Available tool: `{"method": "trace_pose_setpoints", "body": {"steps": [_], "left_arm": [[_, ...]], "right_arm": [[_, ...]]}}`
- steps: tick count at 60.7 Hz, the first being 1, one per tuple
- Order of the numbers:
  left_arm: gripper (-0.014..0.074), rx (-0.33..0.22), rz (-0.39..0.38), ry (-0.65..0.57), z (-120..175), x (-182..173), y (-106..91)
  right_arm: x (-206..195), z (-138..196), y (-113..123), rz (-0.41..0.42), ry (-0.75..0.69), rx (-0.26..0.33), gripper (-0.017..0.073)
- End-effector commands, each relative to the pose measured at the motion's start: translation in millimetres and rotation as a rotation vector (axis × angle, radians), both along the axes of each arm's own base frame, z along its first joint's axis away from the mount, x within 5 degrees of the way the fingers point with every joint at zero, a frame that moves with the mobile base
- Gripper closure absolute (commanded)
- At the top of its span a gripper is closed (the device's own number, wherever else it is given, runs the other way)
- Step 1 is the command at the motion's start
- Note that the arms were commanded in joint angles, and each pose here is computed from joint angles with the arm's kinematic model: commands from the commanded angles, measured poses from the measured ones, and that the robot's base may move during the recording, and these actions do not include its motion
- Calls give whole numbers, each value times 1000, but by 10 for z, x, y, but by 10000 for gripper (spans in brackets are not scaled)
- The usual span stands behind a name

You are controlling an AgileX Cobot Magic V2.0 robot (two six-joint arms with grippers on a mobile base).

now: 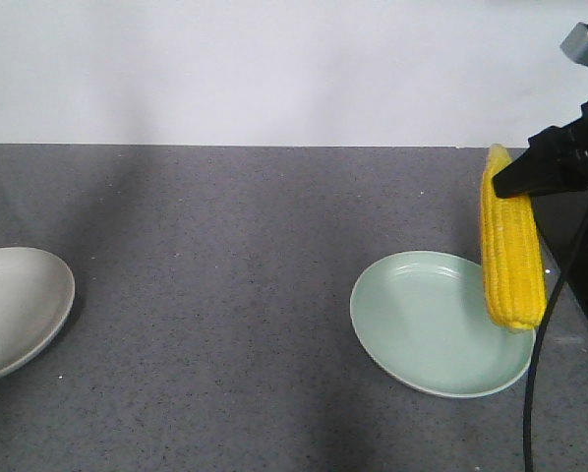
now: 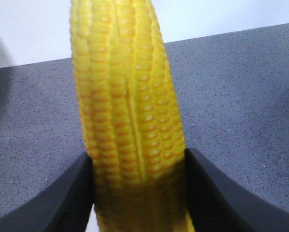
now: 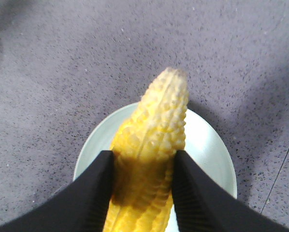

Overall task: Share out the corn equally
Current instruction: 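Lower the right-held cob onto the pale green plate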

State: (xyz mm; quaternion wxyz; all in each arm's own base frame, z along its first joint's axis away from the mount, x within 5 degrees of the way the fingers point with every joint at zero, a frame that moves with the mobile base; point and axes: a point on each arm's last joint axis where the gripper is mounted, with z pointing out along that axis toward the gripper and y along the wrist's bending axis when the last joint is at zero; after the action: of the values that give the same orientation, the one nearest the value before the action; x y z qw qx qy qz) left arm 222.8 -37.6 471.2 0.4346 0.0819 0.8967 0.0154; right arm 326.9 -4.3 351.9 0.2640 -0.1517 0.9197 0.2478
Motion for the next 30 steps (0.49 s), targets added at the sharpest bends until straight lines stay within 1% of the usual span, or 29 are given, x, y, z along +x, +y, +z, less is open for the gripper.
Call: {"method": "trace_pose_setpoints", "body": {"steps": [1, 4, 12, 22, 30], "left_arm": [[444, -20, 1, -105, 156, -64, 19], [444, -20, 1, -105, 156, -64, 19], [444, -20, 1, -105, 156, -64, 19], [444, -20, 1, -105, 156, -64, 19], [444, -20, 1, -105, 156, -64, 19]], "right_arm": [[18, 75, 133, 41, -12, 49, 444], [59, 7, 207, 66, 10, 47, 444], [139, -168, 359, 117, 67, 7, 444], [240, -402, 419, 106, 165, -28, 444], [285, -518, 421, 86, 226, -23, 443]]}}
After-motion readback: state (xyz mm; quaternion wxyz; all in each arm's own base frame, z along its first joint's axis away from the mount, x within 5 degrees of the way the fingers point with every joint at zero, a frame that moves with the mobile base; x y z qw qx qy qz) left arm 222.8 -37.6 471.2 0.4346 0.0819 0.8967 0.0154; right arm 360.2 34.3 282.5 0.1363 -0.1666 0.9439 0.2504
